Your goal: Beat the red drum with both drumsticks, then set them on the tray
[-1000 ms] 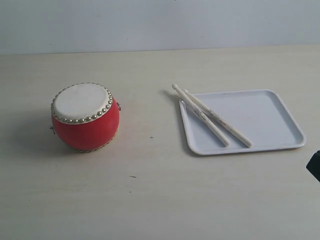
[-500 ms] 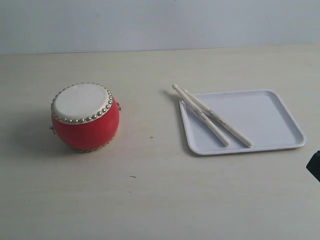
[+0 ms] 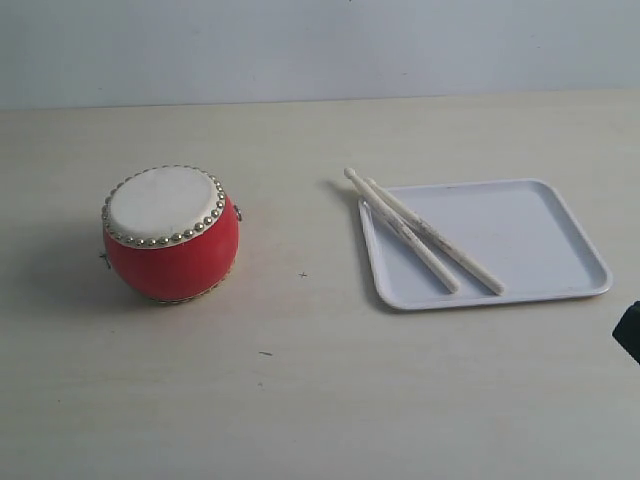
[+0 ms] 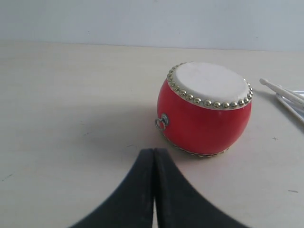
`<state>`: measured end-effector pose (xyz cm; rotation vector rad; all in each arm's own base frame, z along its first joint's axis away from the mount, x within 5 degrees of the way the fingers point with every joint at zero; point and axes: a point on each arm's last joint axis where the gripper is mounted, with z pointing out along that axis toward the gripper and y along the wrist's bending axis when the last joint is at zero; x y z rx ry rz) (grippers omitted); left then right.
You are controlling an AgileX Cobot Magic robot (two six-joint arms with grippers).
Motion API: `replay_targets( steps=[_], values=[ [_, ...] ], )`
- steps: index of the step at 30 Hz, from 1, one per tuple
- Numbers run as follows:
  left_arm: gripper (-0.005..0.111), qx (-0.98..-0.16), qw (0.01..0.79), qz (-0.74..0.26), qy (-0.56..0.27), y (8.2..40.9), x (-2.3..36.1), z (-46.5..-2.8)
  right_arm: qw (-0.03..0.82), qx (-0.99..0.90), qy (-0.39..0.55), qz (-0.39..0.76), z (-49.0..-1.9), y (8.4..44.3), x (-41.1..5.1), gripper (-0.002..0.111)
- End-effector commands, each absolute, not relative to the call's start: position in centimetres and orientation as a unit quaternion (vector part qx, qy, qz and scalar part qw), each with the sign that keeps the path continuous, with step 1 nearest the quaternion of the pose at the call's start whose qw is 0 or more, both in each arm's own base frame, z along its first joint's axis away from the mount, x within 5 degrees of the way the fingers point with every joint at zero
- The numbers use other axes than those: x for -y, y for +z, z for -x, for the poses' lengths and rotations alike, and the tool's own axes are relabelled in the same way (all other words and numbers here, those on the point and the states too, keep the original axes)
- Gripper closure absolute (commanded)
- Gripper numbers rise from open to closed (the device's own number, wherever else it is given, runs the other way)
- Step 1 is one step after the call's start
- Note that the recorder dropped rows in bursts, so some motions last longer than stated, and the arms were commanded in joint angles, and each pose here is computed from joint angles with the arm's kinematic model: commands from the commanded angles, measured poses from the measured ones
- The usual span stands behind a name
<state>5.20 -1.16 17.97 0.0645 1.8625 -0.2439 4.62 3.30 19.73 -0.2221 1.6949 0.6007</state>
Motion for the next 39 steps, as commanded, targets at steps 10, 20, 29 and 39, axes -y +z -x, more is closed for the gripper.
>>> replay_targets(
  steps=[10, 20, 29, 39],
  values=[
    [0.107, -0.796, 0.602, 0.0, -0.069, 18.1, 0.64, -5.28, 0.618, -0.736, 0.259, 0.097, -4.61, 19.61, -3.28, 0.108],
    [0.107, -0.796, 0.602, 0.002, -0.068, 18.1, 0.62, -5.28, 0.618, -0.736, 0.259, 0.097, -4.61, 19.61, -3.28, 0.108],
    [0.107, -0.796, 0.602, 0.002, -0.068, 18.1, 0.62, -5.28, 0.618, -0.736, 0.259, 0.097, -4.61, 19.61, -3.28, 0.108],
    [0.107, -0.796, 0.602, 0.002, -0.068, 18.1, 0.62, -5.28, 0.618, -0.736, 0.259, 0.097, -4.61, 19.61, -3.28, 0.108]
  ],
)
